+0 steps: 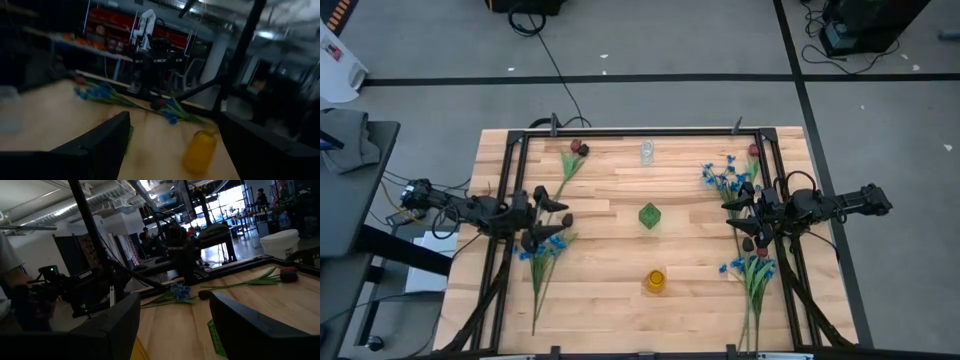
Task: Sort flowers into vase by color
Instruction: Put the top left black tulip into the transparent vase
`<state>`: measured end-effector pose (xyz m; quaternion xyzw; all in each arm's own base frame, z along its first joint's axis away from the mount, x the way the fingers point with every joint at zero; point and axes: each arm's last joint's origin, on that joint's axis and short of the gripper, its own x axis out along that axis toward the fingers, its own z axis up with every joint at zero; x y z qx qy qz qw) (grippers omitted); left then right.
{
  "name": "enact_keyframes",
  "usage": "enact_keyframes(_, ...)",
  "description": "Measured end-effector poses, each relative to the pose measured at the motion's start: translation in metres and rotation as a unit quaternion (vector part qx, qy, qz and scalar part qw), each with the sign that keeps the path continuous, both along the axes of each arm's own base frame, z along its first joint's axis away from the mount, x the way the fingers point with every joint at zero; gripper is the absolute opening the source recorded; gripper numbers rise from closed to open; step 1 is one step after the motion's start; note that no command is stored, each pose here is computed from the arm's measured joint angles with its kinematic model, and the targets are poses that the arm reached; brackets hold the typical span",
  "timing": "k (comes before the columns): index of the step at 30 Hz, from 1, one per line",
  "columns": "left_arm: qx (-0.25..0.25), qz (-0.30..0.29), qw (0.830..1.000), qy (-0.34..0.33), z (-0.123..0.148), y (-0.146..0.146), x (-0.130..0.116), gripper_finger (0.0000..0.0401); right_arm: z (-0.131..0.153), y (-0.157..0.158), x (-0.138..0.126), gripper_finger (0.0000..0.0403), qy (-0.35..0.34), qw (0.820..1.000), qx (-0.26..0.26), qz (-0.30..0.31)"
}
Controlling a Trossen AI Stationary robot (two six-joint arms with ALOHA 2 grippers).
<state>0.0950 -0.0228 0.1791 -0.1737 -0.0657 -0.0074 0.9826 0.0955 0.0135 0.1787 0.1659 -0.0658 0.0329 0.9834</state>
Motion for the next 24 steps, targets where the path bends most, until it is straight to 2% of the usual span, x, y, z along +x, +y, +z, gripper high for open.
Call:
enact_keyframes(5,-0.09,-0.012,0.996,0.0,0.0,0.0,0.0001,0.0309,0.0,0.0,0.0,0.0249,0.0,1.0,0.0,0.0)
enact_keyframes(9,-0.14,-0.017,0.99,-0.006,0.0011,0.0001,-0.0001,0.0309,0.0001,0.0,0.0,0.0249,0.0,1.0,0.0,0.0)
enact_keyframes(15,-0.222,-0.032,0.974,-0.025,0.0047,0.0003,-0.0006,0.0309,0.0001,0.0,0.0,0.0249,0.0,1.0,0.0,0.0)
enact_keyframes(18,-0.239,-0.036,0.97,-0.033,0.0062,0.0004,-0.0009,0.0309,0.0,0.0,0.0,0.0249,0.0,1.0,0.0,0.0)
enact_keyframes(24,-0.24,-0.036,0.969,-0.036,0.0069,0.0005,-0.0011,0.0309,0.0001,0.0,0.0,0.0249,0.0,1.0,0.0,0.0)
